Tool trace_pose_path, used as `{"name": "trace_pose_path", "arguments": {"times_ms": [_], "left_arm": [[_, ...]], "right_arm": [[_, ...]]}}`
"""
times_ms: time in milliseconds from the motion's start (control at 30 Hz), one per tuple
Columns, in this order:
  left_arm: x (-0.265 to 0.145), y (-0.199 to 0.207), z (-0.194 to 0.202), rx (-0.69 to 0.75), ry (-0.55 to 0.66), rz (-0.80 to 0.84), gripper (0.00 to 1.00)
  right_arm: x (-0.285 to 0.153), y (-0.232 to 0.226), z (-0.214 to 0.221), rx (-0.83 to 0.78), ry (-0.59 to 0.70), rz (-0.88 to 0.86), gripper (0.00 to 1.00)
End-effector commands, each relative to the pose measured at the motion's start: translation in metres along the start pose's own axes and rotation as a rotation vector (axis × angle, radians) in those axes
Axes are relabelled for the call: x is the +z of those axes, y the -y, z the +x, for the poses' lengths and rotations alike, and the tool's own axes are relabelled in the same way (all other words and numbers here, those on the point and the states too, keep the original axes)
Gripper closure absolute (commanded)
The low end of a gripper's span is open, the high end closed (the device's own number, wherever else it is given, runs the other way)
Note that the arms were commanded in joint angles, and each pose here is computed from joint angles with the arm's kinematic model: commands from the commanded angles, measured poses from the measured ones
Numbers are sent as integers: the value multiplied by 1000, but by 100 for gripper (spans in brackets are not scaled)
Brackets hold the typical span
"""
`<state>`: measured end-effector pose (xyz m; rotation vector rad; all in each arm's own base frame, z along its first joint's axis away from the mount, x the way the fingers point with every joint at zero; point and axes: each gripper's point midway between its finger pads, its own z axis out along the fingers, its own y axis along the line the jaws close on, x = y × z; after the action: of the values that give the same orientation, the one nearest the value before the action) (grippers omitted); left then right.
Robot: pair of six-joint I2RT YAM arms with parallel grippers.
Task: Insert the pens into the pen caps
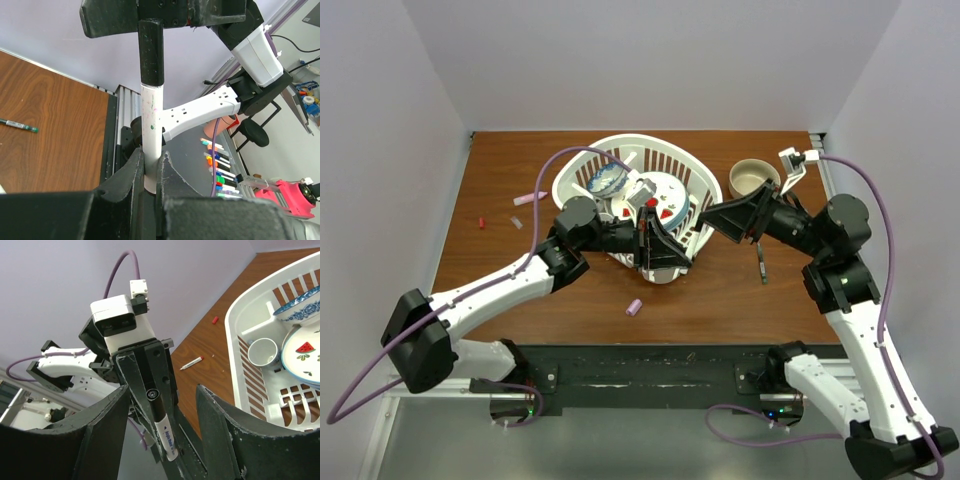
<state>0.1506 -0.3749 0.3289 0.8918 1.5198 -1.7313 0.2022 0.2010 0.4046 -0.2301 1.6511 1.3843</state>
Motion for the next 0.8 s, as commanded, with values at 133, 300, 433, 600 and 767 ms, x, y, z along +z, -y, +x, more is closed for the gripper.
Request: {"name": "trace_pose_path", "arguments": {"times_ms": [133, 300, 433, 600, 767], "left_arm": [[1, 6, -10, 29, 25, 35, 100], [2, 5, -10, 26, 26, 37, 100], [3, 5, -10, 24, 25, 39, 100], [5, 6, -17, 37, 34, 42, 100], [6, 7, -28, 58, 75, 53, 100]], "right_arm": [[2, -9, -2, -48, 14, -37, 50], [3, -7, 4, -49, 4, -39, 56], [1, -5, 9, -52, -6, -35, 64], [-1, -5, 20, -51, -47, -48, 90], [-5, 2, 45, -46, -138, -67, 100]]}}
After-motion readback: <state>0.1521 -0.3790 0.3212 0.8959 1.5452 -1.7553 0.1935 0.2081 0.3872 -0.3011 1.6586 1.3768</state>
